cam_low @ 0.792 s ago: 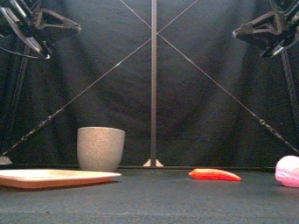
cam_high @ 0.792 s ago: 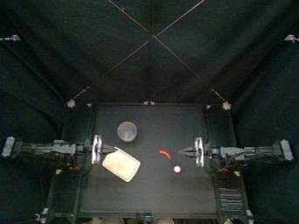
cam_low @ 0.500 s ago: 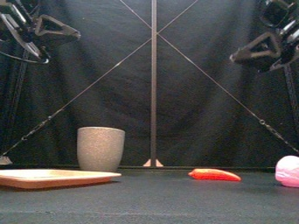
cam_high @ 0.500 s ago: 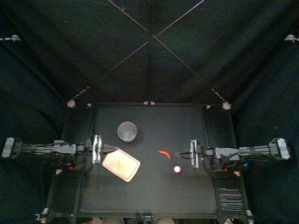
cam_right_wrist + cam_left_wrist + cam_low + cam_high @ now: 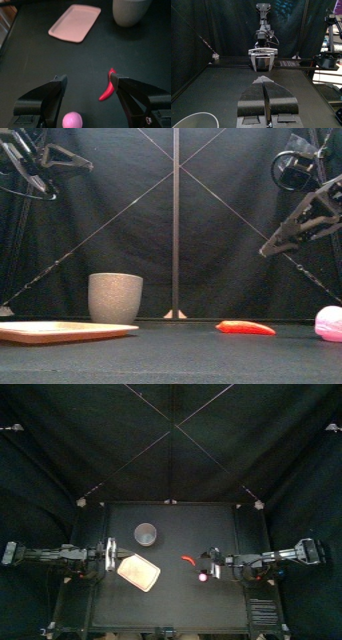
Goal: Pick the pink ball then place it in the grey bowl
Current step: Pick the pink ball
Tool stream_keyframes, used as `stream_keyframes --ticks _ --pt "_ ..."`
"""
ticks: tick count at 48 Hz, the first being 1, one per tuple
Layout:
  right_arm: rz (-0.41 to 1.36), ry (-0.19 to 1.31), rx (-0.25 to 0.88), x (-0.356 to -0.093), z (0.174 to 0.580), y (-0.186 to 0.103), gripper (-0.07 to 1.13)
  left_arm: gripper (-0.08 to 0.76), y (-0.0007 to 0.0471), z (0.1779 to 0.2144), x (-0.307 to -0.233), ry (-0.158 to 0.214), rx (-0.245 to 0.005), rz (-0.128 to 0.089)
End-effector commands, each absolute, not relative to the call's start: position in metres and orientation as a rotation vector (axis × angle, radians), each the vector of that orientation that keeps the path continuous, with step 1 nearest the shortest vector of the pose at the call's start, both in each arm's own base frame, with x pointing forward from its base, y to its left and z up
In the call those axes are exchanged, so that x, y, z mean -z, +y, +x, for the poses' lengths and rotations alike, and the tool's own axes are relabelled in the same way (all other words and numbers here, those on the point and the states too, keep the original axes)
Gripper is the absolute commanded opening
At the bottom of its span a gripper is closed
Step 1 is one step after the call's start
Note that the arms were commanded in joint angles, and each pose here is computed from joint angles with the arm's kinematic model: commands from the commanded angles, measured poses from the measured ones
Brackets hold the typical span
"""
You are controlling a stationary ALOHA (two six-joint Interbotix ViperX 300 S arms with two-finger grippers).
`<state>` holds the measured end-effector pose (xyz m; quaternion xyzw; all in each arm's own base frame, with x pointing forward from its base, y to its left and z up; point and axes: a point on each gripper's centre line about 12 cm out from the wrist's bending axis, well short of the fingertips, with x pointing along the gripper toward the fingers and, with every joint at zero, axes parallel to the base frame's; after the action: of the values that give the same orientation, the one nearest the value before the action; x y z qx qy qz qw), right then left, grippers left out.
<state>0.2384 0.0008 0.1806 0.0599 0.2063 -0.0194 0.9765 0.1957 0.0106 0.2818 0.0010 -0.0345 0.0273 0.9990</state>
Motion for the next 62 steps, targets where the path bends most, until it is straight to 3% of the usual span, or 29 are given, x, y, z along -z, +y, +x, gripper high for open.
stream_keyframes --ticks 1,8,18,26,32,44,62 --pt "0.137 0.522 0.014 -0.172 0.243 0.01 1.0 0.023 0.0119 0.1969 -0.2879 -0.089 -0.061 0.003" --pt "0.154 0.715 -0.028 -0.155 0.239 0.024 1.0 0.023 0.0122 0.1964 -0.2848 -0.081 -0.062 0.003" --pt "0.183 0.873 -0.039 -0.14 0.237 0.032 1.0 0.023 0.0137 0.196 -0.2829 -0.077 -0.07 0.001" --pt "0.18 0.933 -0.037 -0.13 0.238 0.033 0.99 0.023 0.0142 0.1955 -0.2804 -0.071 -0.074 -0.006" --pt "0.176 0.968 -0.035 -0.124 0.242 0.034 0.99 0.023 0.0158 0.1942 -0.2735 -0.054 -0.083 -0.009" --pt "0.166 1.018 -0.033 -0.113 0.252 0.036 0.99 0.023 0.0175 0.1935 -0.2719 -0.051 -0.093 -0.017" --pt "0.162 1.005 -0.03 -0.114 0.264 0.035 0.69 0.023 0.0181 0.193 -0.2694 -0.045 -0.096 -0.017"
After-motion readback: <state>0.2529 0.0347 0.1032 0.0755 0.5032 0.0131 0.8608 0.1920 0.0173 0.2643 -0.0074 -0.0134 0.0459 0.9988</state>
